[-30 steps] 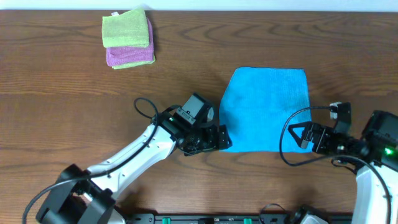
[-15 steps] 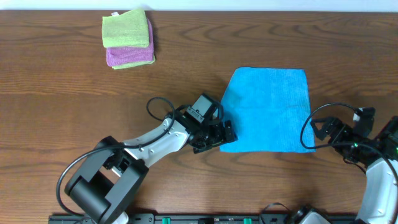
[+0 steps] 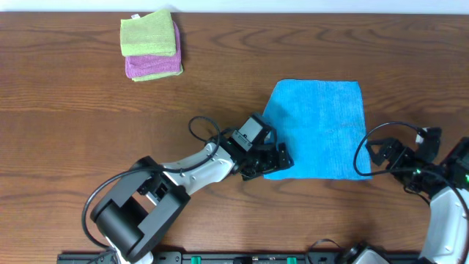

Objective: Fold the cloth
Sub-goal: 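Grasp the cloth's near-left corner with left, near-right corner with right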

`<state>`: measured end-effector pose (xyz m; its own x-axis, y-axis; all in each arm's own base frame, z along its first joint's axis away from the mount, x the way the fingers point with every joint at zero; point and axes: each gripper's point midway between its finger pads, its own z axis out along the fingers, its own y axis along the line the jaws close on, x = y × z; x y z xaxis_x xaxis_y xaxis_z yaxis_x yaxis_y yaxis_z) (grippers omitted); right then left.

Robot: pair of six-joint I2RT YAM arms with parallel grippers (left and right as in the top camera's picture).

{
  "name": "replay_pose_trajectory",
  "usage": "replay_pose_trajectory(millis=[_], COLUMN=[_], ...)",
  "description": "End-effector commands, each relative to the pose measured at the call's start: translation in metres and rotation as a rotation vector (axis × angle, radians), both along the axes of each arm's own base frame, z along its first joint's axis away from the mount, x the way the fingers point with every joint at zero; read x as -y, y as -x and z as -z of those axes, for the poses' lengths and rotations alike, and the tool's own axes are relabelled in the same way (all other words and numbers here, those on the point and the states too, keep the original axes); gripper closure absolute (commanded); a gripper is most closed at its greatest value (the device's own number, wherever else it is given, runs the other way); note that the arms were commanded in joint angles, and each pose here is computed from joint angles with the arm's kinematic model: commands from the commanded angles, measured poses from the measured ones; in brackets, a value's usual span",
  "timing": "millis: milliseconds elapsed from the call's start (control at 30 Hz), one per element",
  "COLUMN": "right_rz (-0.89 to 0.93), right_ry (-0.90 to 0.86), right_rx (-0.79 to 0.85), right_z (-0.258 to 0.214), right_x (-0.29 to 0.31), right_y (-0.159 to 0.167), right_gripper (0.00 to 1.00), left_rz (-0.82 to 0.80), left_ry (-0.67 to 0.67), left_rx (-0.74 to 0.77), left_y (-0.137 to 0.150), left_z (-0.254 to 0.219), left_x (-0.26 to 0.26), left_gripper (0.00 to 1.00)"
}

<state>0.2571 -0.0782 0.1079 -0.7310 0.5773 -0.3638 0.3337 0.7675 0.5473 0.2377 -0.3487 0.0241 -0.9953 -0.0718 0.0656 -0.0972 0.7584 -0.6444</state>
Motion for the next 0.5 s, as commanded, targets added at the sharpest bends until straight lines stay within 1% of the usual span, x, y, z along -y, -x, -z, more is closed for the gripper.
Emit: replay_pose_trajectory(millis=[0, 133, 200, 233, 333, 433, 467], right_rz=[0.034, 0.076, 0.087, 0.087, 0.108, 0.124, 0.124], right_ry=[-0.015, -0.025, -0.026, -0.023, 0.011, 0.038, 0.04], right_rx=[-0.035, -0.063, -0.058, -0.055, -0.107, -0.144, -0.143], right_z=[0.009, 0.026, 0.036, 0.041, 0.058, 0.069, 0.071], right_x=[0.002, 0.002, 0.002, 0.001, 0.005, 0.01, 0.011], right_y=[0.005, 0.01, 0.011, 0.012, 0.021, 0.026, 0.025], right_gripper=[0.01, 0.01, 0.01, 0.01, 0.02, 0.02, 0.02], left_rz=[-0.018, -0.019, -0.019, -0.021, -0.022, -0.023, -0.024], left_ry=[-0.076, -0.137, -0.175, -0.194, -0.199, -0.197, -0.199], left_rx=[-0.027, -0.078, -0.108, -0.12, -0.123, -0.121, -0.121], left_y=[0.004, 0.015, 0.021, 0.024, 0.024, 0.024, 0.024], left_z=[0.023, 0.03, 0.035, 0.037, 0.037, 0.037, 0.037], left_x=[-0.011, -0.023, -0.031, -0.035, -0.036, -0.036, -0.036], left_gripper=[0.14, 0.25, 0.32, 0.32, 0.4, 0.42, 0.45])
